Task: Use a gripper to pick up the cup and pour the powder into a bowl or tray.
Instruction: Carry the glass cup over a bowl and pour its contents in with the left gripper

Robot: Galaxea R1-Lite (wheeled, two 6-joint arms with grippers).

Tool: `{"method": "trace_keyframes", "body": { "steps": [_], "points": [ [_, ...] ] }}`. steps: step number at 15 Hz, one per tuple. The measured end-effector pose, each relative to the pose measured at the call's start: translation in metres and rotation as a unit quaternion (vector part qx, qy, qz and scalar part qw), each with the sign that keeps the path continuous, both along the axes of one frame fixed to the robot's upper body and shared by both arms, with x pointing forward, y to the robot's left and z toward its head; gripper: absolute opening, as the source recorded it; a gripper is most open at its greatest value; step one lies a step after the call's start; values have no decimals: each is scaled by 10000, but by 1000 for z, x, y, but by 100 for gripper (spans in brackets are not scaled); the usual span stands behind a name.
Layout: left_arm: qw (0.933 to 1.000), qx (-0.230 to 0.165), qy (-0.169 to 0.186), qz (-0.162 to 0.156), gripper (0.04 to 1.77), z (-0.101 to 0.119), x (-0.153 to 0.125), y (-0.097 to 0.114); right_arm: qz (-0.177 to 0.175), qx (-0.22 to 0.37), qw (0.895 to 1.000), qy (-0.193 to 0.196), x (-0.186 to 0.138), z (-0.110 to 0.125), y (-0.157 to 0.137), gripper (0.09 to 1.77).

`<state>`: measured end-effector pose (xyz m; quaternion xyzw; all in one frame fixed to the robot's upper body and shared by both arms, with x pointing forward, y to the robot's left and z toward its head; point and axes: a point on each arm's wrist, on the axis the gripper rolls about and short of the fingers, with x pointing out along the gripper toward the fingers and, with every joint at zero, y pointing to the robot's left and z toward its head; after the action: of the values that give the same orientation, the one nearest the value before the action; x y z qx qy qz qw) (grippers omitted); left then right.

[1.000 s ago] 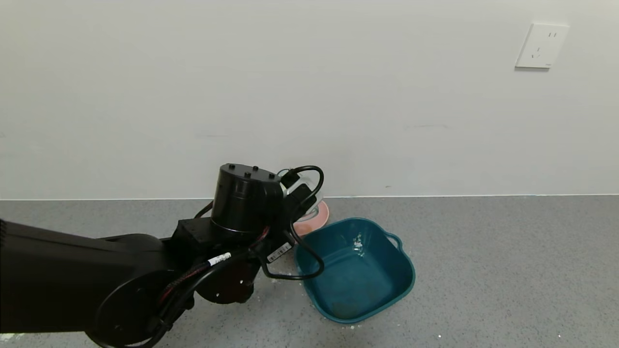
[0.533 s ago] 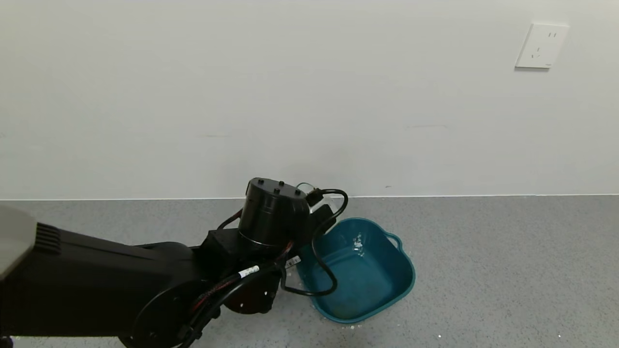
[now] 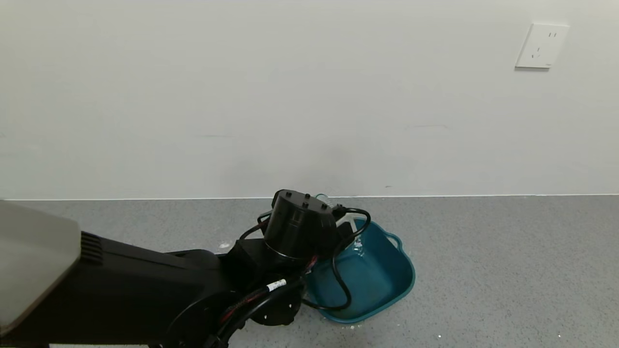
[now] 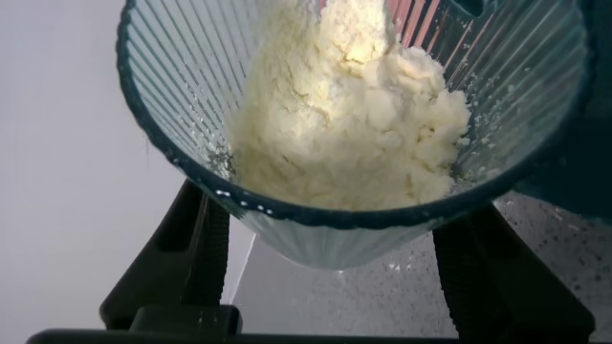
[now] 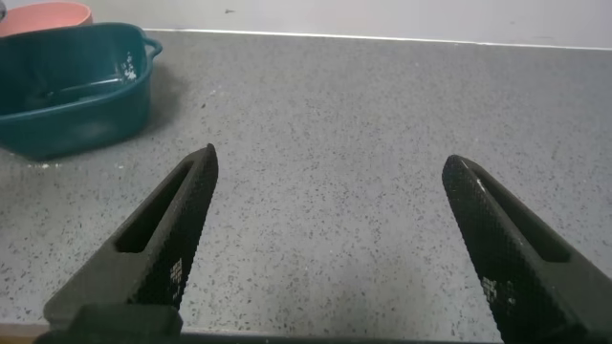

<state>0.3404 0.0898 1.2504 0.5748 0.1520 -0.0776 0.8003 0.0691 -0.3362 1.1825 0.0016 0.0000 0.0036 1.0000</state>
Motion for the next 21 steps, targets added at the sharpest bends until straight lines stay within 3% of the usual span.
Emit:
{"method": "trace_keyframes", "body": {
  "steps": [4, 9, 16, 21],
  "points": [
    [9980, 624, -9, 93, 125, -6, 1, -2, -3, -2, 10000, 0, 0, 0, 0, 171],
    [9943, 1055, -30, 178, 124, -14, 2, -12, -2, -2, 10000, 0, 0, 0, 0, 171],
    [9862, 1630, -140, 269, 124, -16, 4, -27, -2, 0, 10000, 0, 0, 0, 0, 171],
    [9832, 1798, -173, 260, 124, -16, 9, -32, -2, 0, 10000, 0, 0, 0, 0, 171]
  ]
}}
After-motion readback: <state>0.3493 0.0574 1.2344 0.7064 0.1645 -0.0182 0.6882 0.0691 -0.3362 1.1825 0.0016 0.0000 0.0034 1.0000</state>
